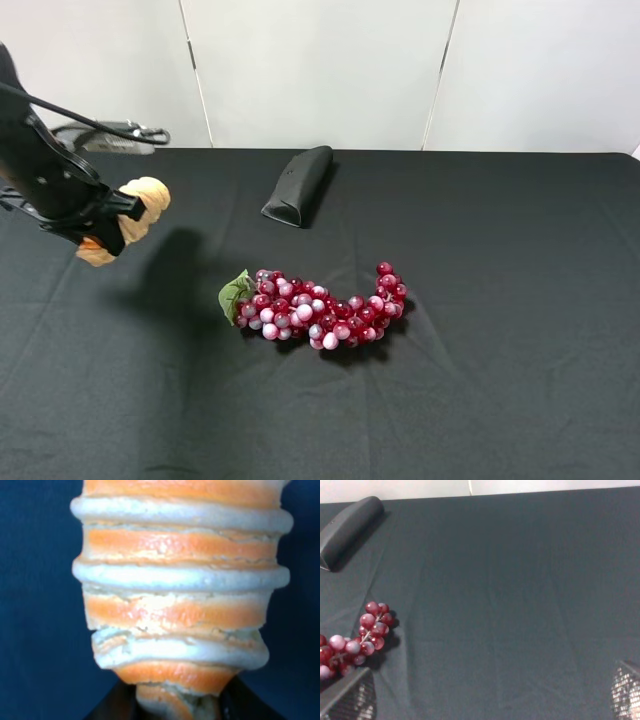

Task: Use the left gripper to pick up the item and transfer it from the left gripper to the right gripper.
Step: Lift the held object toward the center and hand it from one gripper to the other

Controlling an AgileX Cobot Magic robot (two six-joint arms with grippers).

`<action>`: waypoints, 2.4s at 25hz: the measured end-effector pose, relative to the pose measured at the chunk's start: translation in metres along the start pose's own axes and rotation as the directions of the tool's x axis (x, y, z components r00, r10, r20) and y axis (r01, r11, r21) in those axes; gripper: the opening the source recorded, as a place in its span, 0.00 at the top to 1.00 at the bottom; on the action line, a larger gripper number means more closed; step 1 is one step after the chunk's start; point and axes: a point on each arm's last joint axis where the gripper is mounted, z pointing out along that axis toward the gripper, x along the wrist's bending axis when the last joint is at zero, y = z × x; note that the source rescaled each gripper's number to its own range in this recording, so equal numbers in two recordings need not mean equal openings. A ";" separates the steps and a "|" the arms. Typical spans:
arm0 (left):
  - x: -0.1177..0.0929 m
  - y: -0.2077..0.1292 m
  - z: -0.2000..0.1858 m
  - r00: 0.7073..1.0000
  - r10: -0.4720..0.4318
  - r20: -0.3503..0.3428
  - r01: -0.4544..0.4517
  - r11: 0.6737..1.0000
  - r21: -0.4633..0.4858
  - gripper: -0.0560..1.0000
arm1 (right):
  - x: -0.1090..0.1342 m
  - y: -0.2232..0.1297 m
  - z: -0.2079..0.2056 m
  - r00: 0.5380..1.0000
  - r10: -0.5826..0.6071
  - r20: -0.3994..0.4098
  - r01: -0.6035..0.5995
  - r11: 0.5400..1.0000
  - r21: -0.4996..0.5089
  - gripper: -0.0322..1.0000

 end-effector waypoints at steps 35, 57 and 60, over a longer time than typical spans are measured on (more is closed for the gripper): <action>-0.129 -0.042 -0.050 0.650 0.760 0.024 -0.753 0.647 -0.122 0.93 | 0.000 0.000 0.000 1.000 0.000 0.000 0.000 1.000 0.000 0.00; -0.163 -0.039 -0.053 0.469 0.877 -0.107 -0.856 0.421 -0.301 0.93 | 0.001 0.008 0.008 0.995 0.101 -0.006 -0.101 0.992 0.070 0.00; -0.163 -0.039 -0.053 0.468 0.877 -0.111 -0.856 0.419 -0.304 0.93 | 0.004 0.026 0.025 0.981 0.192 -0.033 -0.184 0.969 0.167 0.00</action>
